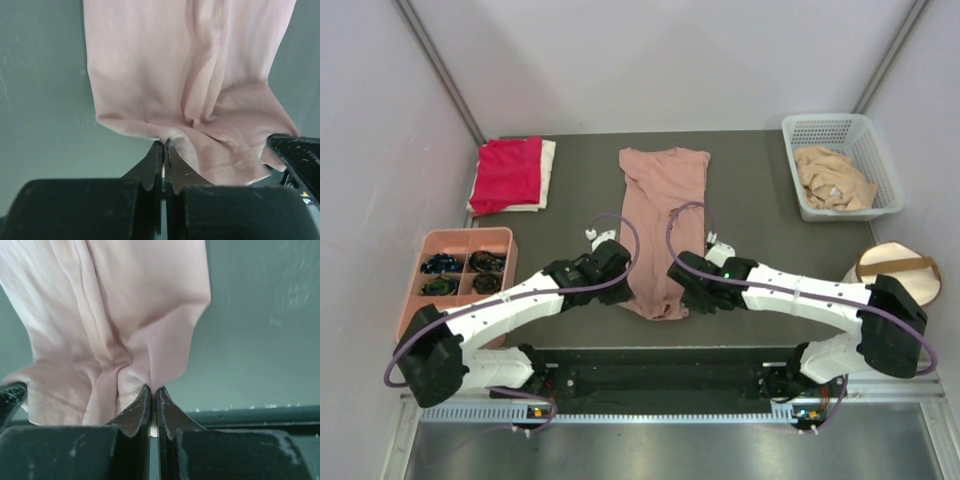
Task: Fold and stack the t-shirts
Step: Fold the folded rectangular tshirt in 1/3 of the way
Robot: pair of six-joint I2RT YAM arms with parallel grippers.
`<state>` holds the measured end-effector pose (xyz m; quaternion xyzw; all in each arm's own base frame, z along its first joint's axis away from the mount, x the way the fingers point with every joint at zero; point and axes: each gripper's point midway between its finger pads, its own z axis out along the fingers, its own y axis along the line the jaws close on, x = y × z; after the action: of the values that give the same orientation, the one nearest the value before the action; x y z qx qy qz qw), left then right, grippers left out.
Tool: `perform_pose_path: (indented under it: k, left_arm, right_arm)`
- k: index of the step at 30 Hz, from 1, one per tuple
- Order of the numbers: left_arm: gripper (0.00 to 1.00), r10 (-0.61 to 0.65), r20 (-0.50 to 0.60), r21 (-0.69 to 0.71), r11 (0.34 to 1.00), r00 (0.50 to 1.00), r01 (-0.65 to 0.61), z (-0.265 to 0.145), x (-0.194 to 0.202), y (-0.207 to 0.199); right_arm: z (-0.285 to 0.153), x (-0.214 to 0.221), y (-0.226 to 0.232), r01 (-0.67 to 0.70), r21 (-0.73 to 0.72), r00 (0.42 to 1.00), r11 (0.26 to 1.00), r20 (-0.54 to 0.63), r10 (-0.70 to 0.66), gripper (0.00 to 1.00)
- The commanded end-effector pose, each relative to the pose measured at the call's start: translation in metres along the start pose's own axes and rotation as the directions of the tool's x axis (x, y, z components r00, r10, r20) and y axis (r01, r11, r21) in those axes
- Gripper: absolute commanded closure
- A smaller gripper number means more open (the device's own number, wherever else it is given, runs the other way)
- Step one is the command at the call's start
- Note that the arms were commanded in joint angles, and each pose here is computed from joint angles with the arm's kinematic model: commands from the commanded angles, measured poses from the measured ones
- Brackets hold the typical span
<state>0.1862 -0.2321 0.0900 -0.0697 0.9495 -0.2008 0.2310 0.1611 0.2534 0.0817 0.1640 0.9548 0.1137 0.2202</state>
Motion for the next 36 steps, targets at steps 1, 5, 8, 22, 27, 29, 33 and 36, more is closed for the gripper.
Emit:
perform_pose_path:
  k: [1, 5, 8, 22, 27, 29, 33, 36]
  left_arm:
    - [1.0, 0.016, 0.111, 0.036, 0.999, 0.994, -0.02, 0.002, -0.049, -0.023]
    - [1.0, 0.032, 0.125, 0.057, 0.998, 0.992, -0.039, 0.013, -0.075, -0.039]
    - [1.0, 0.059, 0.147, 0.034, 0.997, 0.987, -0.064, 0.023, -0.101, -0.047]
    - [1.0, 0.049, 0.147, 0.047, 0.997, 0.988, -0.057, 0.086, -0.197, -0.045]
    - [1.0, 0.043, 0.127, 0.057, 0.997, 0.991, -0.051, 0.108, -0.215, -0.039]
    - [1.0, 0.035, 0.124, 0.056, 0.998, 0.992, -0.042, 0.114, -0.22, -0.035]
    - [1.0, 0.039, 0.127, 0.059, 0.997, 0.991, -0.046, 0.12, -0.228, -0.033]
    - [1.0, 0.039, 0.125, 0.057, 0.997, 0.991, -0.046, 0.124, -0.231, -0.031]
  right_arm:
    - [-0.003, -0.041, 0.023, 0.006, -0.057, 0.998, 0.998, 0.058, -0.003, 1.0]
    - [0.008, -0.063, 0.034, 0.003, -0.077, 0.998, 0.997, 0.066, 0.002, 1.0]
    - [0.018, -0.081, 0.041, 0.011, -0.08, 0.998, 0.997, 0.067, -0.006, 1.0]
    - [0.079, -0.178, 0.066, -0.014, -0.099, 0.997, 0.995, 0.068, 0.02, 1.0]
    - [0.099, -0.201, 0.073, -0.026, -0.123, 0.998, 0.992, 0.055, 0.033, 1.0]
    - [0.106, -0.209, 0.074, -0.016, -0.116, 0.998, 0.993, 0.06, 0.023, 1.0]
    - [0.113, -0.218, 0.071, -0.007, -0.106, 0.998, 0.994, 0.063, 0.013, 1.0]
    - [0.115, -0.226, 0.067, -0.015, -0.098, 0.997, 0.995, 0.072, 0.022, 1.0]
